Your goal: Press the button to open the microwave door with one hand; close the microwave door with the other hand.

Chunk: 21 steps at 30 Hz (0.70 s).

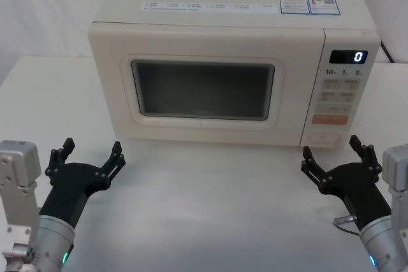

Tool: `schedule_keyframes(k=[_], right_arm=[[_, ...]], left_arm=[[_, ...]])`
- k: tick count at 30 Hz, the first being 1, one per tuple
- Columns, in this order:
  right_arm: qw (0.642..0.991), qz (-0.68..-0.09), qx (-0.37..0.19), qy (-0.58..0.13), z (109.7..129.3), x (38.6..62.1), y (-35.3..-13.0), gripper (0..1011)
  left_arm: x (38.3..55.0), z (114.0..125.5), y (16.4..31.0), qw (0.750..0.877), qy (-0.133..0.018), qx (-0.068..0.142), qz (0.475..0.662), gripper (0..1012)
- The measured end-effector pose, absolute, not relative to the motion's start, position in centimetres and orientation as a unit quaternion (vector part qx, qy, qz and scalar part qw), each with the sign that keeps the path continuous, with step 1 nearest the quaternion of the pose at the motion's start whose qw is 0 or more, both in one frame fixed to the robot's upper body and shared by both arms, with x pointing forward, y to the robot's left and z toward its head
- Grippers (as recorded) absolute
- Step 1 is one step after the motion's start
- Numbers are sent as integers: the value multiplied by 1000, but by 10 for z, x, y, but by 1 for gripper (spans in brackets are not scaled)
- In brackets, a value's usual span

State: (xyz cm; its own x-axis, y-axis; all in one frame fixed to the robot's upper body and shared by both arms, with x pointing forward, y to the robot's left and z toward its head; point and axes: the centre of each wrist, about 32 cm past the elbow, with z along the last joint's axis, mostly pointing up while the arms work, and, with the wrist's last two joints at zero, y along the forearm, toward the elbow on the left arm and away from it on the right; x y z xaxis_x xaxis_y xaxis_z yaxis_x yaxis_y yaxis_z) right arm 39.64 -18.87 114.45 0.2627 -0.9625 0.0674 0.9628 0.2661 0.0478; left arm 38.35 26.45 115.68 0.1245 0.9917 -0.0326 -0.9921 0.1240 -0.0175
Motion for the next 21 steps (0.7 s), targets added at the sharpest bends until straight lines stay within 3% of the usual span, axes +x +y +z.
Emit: schedule_keyframes(k=[8,13,21], right_arm=[[795,-606,-1,-41,1145,396,-189,970],[795,-606,-1,-41,1144,396,-189,862],[795,-606,-1,-41,1144,396,-189,600]], left_arm=[[384,1157,265,750,6,-17,662,1001],[384,1157,265,750,6,-17,662,1001],[384,1157,265,750,6,-17,662,1001]])
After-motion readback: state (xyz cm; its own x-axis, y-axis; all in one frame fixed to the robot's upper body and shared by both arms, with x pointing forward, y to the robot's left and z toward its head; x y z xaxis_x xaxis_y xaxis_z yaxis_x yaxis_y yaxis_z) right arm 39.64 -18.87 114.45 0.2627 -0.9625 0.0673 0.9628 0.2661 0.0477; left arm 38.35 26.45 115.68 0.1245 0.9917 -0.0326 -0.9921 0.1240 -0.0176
